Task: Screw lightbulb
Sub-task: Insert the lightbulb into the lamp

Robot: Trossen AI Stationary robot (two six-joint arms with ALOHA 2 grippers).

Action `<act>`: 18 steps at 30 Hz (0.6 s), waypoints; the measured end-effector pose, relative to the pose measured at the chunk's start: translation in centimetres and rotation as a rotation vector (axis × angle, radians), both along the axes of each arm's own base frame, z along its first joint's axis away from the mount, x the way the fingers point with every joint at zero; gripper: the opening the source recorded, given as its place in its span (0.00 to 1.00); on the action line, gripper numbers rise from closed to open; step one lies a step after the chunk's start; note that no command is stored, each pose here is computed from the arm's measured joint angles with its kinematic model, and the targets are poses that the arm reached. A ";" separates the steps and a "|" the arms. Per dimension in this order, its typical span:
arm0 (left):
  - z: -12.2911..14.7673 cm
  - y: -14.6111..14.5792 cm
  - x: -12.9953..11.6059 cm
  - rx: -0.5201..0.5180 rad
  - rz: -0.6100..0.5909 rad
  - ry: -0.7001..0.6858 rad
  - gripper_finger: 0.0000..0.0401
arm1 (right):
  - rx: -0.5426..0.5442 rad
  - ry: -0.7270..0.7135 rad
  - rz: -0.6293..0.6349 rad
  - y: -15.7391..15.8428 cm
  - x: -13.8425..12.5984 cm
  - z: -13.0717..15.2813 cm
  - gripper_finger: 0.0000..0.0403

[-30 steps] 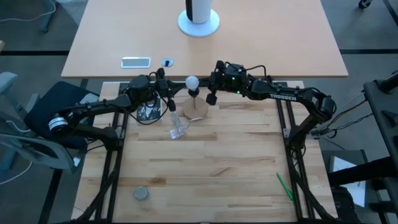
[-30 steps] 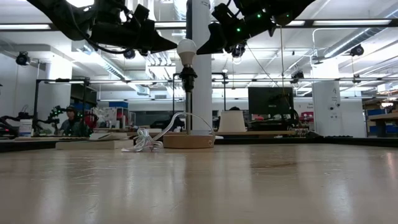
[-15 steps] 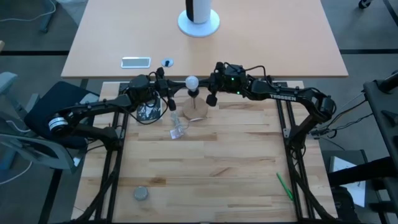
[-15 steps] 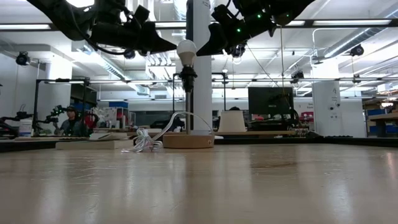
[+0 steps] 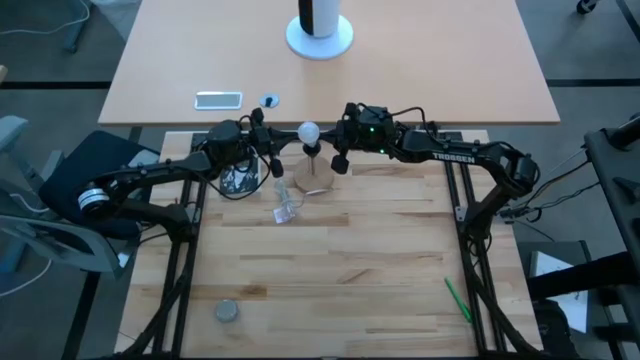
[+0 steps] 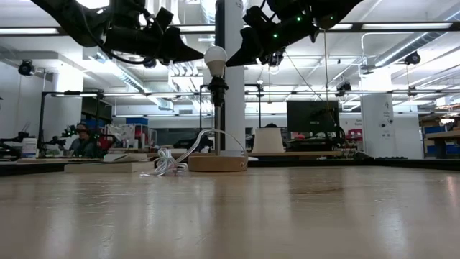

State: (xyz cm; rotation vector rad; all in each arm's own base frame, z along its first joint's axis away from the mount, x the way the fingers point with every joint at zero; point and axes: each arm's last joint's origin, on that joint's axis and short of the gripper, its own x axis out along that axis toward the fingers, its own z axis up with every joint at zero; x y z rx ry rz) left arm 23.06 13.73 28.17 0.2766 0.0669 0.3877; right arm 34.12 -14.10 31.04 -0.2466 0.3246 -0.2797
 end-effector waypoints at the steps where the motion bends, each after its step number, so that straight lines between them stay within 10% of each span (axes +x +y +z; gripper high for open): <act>1: 0.0 0.0 0.0 0.002 0.000 0.001 0.00 | 0.002 -0.001 -0.001 0.0 0.0 0.0 0.00; 18: 0.4 -0.6 -1.0 -0.065 -0.004 0.030 0.00 | -0.079 0.014 -0.113 -0.8 -0.3 0.2 0.00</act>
